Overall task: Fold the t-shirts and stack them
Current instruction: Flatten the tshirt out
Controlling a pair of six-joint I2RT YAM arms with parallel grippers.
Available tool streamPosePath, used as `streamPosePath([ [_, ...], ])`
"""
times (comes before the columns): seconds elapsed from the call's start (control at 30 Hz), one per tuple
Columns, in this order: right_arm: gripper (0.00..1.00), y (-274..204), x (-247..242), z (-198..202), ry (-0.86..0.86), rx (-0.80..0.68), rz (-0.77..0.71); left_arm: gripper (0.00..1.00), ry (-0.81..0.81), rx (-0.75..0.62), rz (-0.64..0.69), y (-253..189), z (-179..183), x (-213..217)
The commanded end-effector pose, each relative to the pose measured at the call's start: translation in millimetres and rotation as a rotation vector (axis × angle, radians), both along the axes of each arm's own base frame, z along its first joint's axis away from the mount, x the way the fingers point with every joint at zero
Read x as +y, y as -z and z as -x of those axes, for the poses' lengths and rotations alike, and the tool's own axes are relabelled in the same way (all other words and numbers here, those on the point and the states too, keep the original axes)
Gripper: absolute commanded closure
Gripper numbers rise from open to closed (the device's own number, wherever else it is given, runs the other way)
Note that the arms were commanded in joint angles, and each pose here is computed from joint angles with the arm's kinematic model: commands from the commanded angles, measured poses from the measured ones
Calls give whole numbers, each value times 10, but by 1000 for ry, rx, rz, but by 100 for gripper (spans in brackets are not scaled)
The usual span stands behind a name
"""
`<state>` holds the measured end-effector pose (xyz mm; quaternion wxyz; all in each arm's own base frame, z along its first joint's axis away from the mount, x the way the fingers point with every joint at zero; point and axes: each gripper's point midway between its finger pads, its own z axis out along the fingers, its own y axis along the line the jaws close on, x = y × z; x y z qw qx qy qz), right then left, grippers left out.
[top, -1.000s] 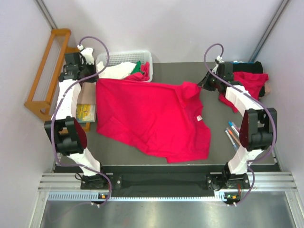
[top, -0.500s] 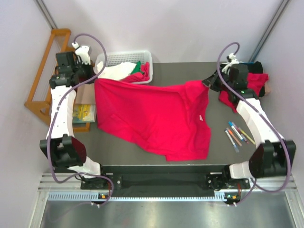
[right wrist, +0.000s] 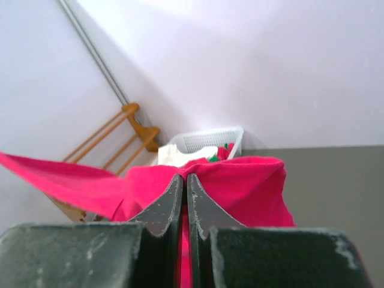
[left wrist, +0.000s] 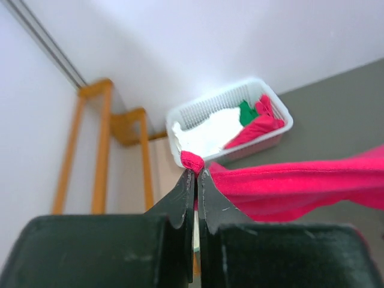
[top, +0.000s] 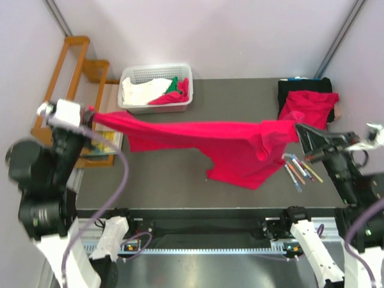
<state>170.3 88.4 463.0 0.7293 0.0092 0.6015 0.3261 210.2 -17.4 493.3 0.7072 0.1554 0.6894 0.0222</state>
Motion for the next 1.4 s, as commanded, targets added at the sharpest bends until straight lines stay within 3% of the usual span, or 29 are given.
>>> streamPosePath([
  [0.0,100,-309,-249,447,100,-95,8,100,-52,8,-78,133,308,73],
  [0.2,100,-930,-400,1141,98,-282,-15,100,-92,-75,-60,-59,576,86],
  [0.37,100,-1298,-535,1671,92,-418,-38,100,-92,-215,-35,-594,881,26],
  [0.5,100,-1303,-558,1741,85,-429,-42,100,-64,-287,-55,-755,989,-36],
  [0.6,100,-1076,-531,1446,100,-346,-34,100,-84,-225,-26,-588,798,25],
  [0.73,100,-656,-437,892,123,-194,0,100,-63,-55,-4,28,360,52],
  [0.87,100,-171,-306,279,137,-36,23,100,-46,32,-4,483,46,73],
  [1.1,100,266,-259,-555,234,67,55,100,-68,237,8,1352,-777,244],
  [1.37,100,769,-208,-1597,302,222,119,100,-63,374,22,1868,-1656,361],
])
